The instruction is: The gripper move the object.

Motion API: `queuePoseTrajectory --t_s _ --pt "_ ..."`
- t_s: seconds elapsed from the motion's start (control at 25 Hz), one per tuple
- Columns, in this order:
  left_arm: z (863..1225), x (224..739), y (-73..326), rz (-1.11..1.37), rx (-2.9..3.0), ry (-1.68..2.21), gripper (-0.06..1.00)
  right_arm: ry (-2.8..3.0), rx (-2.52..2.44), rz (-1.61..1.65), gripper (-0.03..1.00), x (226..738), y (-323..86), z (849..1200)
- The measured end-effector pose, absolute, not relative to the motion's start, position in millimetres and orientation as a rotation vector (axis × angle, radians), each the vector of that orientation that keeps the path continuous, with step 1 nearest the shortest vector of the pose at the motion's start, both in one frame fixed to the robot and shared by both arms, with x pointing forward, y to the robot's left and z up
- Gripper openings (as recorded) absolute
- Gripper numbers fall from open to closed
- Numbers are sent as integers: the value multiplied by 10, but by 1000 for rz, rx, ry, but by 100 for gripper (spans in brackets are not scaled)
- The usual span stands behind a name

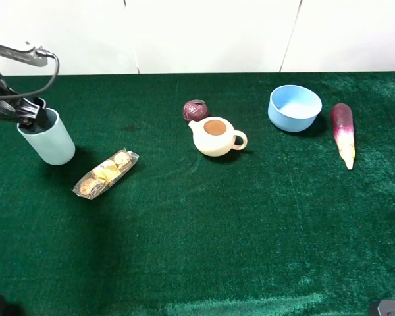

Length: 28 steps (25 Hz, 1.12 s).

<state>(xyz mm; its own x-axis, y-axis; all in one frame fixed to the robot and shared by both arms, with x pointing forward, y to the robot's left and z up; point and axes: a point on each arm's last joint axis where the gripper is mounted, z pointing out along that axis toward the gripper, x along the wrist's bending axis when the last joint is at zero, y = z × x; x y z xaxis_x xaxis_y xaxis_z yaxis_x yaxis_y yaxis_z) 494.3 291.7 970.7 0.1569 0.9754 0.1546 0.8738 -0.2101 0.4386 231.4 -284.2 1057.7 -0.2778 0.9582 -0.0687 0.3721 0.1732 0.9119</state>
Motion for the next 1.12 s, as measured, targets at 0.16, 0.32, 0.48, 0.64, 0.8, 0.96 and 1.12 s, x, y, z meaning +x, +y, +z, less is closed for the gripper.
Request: queuePoseTrajectory --t_s 0.16,0.32,0.48,0.64,0.8,0.96,1.12 --pt "9906 4871 2940 610 2166 1833 97 1764 1265 1083 69 2314 -2842 10576" --pt "10159 4758 2965 638 2143 1854 99 1764 1265 1083 69 2314 -2842 10576" --pt "10439 4566 2991 702 2088 1840 99 1764 1265 1083 69 2314 -2842 10576" --pt "10685 4293 3020 762 2024 1823 99 1764 1265 1083 69 2314 -2842 10576" --pt "10899 3930 3033 774 1940 1819 99 1764 1265 1083 69 2314 -2842 10576" --pt "11059 3564 3043 798 1854 1789 99 1764 1265 1083 69 2314 -2842 10576" --pt "11165 3246 3044 825 1766 1736 99 1764 1265 1083 69 2314 -2842 10576"
